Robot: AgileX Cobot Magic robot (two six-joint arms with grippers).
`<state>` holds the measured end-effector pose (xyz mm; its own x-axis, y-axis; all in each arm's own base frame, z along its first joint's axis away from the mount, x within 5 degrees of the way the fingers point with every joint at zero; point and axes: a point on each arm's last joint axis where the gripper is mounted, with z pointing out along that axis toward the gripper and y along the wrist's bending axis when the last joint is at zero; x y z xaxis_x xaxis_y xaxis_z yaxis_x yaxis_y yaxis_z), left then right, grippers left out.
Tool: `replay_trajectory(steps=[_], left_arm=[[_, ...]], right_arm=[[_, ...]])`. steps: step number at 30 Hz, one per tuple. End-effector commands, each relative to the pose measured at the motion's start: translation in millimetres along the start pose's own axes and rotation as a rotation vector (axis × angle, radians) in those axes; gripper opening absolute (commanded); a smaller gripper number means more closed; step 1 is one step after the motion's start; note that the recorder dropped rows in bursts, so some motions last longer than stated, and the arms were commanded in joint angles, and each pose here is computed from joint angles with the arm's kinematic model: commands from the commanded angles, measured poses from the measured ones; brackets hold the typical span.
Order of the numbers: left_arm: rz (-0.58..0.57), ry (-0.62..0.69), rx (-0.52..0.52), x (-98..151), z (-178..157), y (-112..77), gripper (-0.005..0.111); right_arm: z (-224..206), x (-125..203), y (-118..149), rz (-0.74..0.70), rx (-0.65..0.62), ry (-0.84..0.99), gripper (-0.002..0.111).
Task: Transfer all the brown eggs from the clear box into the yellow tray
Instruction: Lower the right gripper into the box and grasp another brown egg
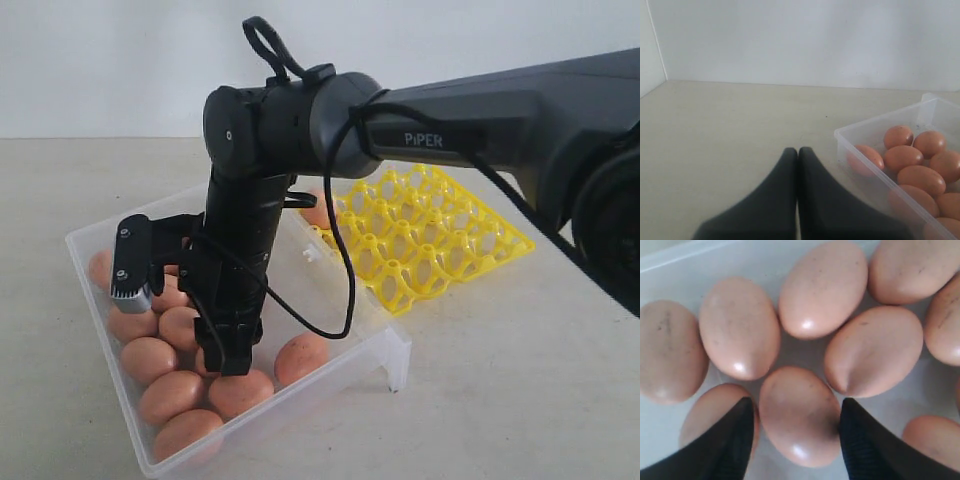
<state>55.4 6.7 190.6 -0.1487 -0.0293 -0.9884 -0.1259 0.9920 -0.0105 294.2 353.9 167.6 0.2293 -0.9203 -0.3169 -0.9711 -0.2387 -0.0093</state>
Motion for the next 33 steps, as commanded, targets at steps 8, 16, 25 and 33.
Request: replay_trajectory(steps=[8, 16, 25, 33], left_arm=[[-0.004, -0.007, 0.005, -1.5, -0.6, -0.3, -0.004], [-0.004, -0.007, 0.005, -1.5, -0.6, -0.3, -0.004], [-0.004, -0.007, 0.005, -1.5, -0.6, -0.3, -0.004], [-0.004, -0.007, 0.005, -1.5, -0.6, -0.3, -0.004]], right_arm=[[19.2, 5.6, -7.9, -0.023, 0.035, 0.031, 0.051], [32.0, 9.4, -8.6, -0.010, 0.016, 0.045, 0.049], [22.0, 5.6, -8.1, 0.186, 0.031, 0.024, 0.000], [-49.6, -19.0, -0.1, 0.200, 0.129, -0.148, 0.000]])
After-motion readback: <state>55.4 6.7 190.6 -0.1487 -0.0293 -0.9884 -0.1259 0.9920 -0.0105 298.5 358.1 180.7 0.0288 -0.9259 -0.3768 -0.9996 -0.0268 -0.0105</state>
